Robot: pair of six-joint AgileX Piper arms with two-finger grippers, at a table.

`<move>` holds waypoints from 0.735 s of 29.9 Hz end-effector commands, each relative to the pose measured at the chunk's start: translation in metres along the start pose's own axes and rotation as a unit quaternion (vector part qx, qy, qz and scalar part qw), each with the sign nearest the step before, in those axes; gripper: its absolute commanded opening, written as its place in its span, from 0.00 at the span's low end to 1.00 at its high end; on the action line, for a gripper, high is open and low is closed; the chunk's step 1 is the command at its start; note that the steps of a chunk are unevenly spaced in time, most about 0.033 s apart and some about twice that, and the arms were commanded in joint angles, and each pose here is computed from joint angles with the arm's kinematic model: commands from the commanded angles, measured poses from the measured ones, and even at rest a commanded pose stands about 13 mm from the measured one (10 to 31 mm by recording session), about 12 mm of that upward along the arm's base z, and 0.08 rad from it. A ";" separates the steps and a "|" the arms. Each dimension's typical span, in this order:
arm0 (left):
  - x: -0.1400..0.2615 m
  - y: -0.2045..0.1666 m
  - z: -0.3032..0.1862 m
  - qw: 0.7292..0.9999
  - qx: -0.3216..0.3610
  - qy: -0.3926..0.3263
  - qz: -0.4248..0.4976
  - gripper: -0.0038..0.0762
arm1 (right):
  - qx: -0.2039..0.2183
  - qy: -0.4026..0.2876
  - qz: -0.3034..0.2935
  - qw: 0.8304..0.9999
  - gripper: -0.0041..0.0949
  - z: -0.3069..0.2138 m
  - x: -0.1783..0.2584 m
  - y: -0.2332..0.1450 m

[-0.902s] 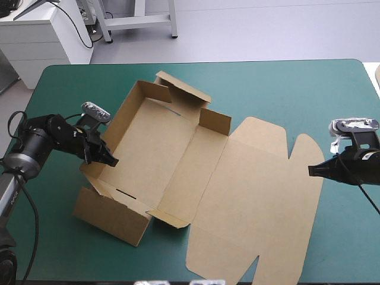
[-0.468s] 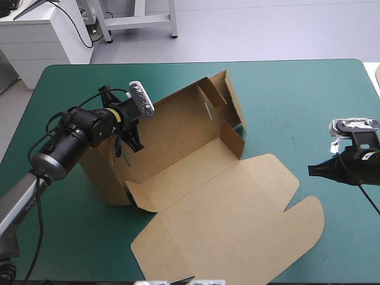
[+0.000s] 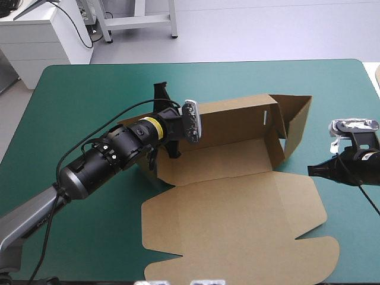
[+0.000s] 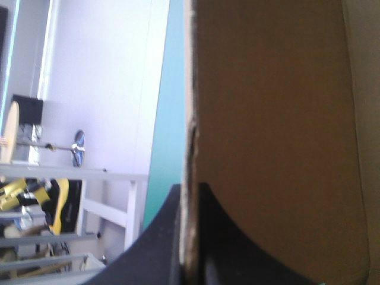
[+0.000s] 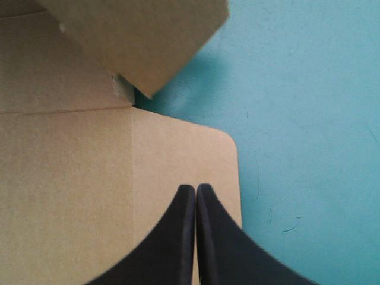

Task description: Fold the box

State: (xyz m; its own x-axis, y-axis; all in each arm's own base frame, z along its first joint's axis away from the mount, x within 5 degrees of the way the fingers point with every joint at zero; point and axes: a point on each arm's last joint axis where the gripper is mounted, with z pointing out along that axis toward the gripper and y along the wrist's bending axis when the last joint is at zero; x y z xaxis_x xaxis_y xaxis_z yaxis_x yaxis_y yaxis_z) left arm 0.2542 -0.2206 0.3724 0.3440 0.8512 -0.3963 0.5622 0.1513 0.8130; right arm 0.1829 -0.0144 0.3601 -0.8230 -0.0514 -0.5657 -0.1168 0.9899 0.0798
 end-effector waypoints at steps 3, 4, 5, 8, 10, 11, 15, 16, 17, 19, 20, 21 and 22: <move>-0.034 0.013 -0.017 0.993 -0.068 -0.087 0.047 0.04 | 0.005 -0.039 0.002 0.999 0.03 -0.010 -0.007 0.000; -0.034 0.010 -0.013 0.994 -0.061 -0.082 0.049 0.04 | 0.006 -0.041 0.002 0.999 0.03 -0.010 -0.007 0.000; -0.032 0.007 -0.009 0.995 -0.051 -0.074 0.049 0.04 | 0.007 -0.043 0.002 0.999 0.03 -0.010 -0.008 0.000; -0.026 -0.004 0.007 0.998 -0.017 -0.040 0.053 0.04 | 0.006 -0.047 0.003 0.999 0.03 -0.010 -0.008 0.000; -0.023 -0.012 0.016 0.998 0.006 -0.016 0.062 0.04 | 0.006 -0.047 0.003 0.999 0.03 -0.010 -0.008 0.000; -0.021 -0.016 0.020 0.997 0.015 -0.002 0.069 0.04 | 0.006 -0.047 0.003 0.999 0.03 -0.010 -0.008 0.000; -0.027 -0.034 0.031 0.994 0.027 0.026 0.105 0.04 | 0.011 -0.060 0.003 0.998 0.03 -0.010 -0.011 -0.001; -0.029 -0.040 0.034 0.992 0.027 0.029 0.119 0.04 | 0.013 -0.068 0.007 0.998 0.03 -0.011 -0.012 -0.001; -0.031 -0.043 0.035 0.991 0.025 0.030 0.128 0.04 | 0.015 -0.075 0.012 0.997 0.03 -0.011 -0.014 -0.001; -0.035 -0.049 0.037 0.989 0.025 0.031 0.141 0.04 | 0.021 -0.093 0.019 0.995 0.03 -0.014 -0.018 -0.002; -0.037 -0.051 0.037 0.989 0.025 0.031 0.141 0.04 | 0.023 -0.101 0.020 0.994 0.03 -0.015 -0.019 -0.003; -0.038 -0.052 0.036 0.989 0.023 0.029 0.143 0.04 | 0.026 -0.111 0.019 0.993 0.03 -0.017 -0.022 -0.003; -0.040 -0.053 0.036 0.989 0.024 0.026 0.144 0.04 | 0.029 -0.120 0.021 0.992 0.03 -0.017 -0.026 -0.004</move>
State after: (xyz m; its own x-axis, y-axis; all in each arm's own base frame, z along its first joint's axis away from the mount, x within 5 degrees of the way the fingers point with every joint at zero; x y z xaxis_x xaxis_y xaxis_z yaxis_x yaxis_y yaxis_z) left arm 0.2478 -0.2748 0.3245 0.4447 0.8916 -0.0854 0.4739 -0.1534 0.8671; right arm 0.1902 -0.0164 0.3670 -0.7659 -0.0055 -0.6429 -0.0743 0.9940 0.0800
